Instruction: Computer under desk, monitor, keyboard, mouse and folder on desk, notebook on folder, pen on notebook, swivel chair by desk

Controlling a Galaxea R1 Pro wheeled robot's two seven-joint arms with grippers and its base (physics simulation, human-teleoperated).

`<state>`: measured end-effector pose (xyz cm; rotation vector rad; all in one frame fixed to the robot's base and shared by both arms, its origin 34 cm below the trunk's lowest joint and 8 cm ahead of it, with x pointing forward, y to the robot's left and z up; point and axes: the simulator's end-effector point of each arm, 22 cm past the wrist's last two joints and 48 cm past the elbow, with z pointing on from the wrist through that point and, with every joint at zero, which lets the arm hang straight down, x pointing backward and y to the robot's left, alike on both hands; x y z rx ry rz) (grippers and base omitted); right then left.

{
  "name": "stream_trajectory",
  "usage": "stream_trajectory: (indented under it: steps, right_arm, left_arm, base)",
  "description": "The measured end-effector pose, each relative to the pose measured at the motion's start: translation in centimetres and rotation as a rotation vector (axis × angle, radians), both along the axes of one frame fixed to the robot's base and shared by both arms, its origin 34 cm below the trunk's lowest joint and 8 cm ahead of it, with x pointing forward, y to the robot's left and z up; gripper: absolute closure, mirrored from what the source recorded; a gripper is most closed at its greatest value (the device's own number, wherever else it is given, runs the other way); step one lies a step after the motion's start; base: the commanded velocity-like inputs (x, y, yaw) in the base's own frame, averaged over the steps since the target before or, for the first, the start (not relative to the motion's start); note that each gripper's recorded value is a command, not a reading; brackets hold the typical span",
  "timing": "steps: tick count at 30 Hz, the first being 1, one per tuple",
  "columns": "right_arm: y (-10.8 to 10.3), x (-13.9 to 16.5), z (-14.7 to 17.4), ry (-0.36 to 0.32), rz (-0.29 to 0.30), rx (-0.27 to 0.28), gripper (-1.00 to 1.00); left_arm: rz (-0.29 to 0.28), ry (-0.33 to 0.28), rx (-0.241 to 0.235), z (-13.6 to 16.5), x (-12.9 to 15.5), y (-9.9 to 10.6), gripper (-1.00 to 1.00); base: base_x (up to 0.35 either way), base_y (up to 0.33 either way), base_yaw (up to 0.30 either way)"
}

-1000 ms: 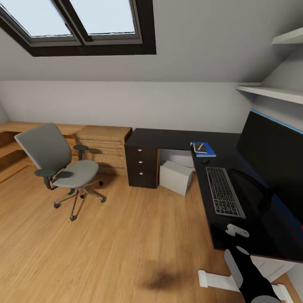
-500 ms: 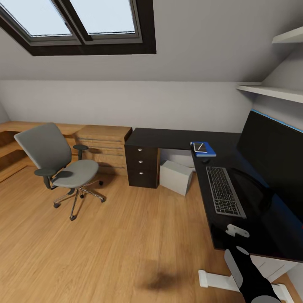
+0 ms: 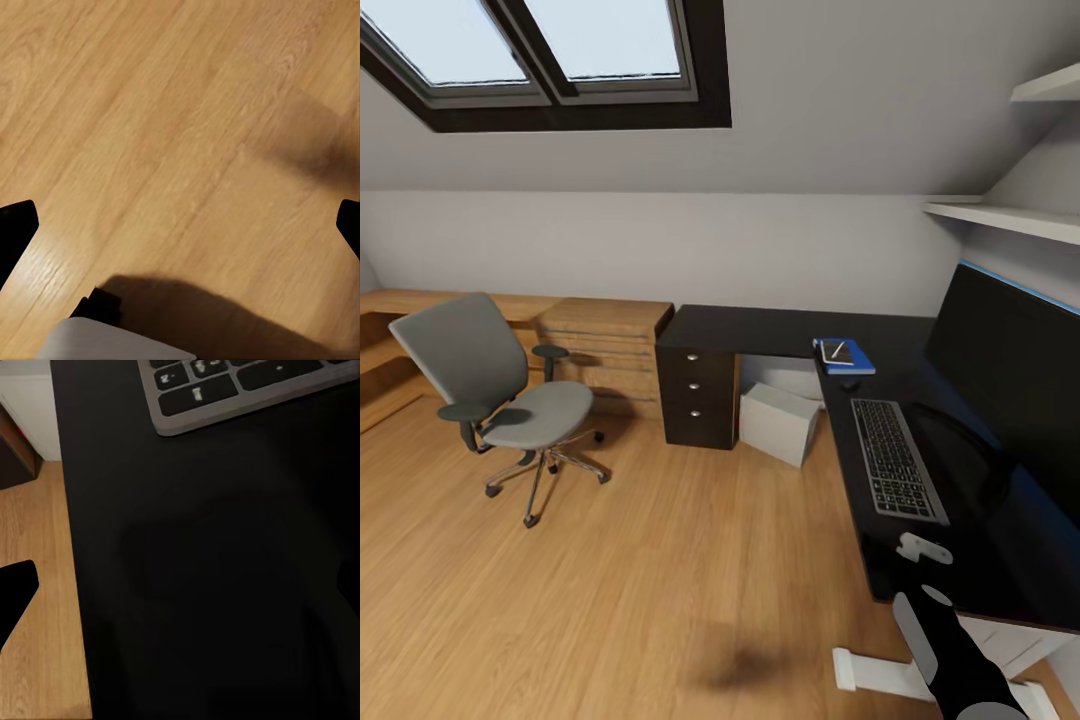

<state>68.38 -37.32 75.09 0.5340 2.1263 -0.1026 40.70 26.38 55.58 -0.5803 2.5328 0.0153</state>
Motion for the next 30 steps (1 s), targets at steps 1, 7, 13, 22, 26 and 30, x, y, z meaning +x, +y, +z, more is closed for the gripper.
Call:
stream_trajectory:
  steps: [1, 7, 13, 22, 26, 30]
  right_arm:
    - [0.0, 0.0, 0.0, 0.0, 0.0, 0.0, -1.0]
    - [-0.1, 0.0, 0.0, 0.0, 0.0, -0.001, -1.0]
    - [-0.1, -0.1, -0.1, 0.004, -0.001, -0.001, -1.0]
    - [-0.1, -0.6, -0.9, 0.022, -0.003, 0.002, -1.0]
    - [-0.1, -0.7, -1.0, 0.026, -0.005, 0.002, -1.0]
    - [-0.2, -0.7, -1.1, 0.029, -0.007, 0.001, -1.0]
  left_arm:
    - [0.0, 0.0, 0.0, 0.0, 0.0, 0.0, -1.0]
    - [0.0, 0.0, 0.0, 0.0, 0.0, 0.0, -1.0]
    - [0.0, 0.0, 0.0, 0.0, 0.0, 0.0, -1.0]
    - [-0.001, -0.001, 0.002, 0.0, 0.0, 0.2, -1.0]
    - [0.0, 0.0, 0.002, 0.0, 0.0, 0.2, -1.0]
    - [-0.001, 0.0, 0.003, 0.0, 0.0, 0.2, -1.0]
  base:
    - [0.172, 0.0, 0.0]
    - [0.084, 0.0, 0.0]
    - [0.03, 0.0, 0.0]
    - [0.108, 0.0, 0.0]
    - [0.029, 0.0, 0.0]
    - [0.012, 0.0, 0.0]
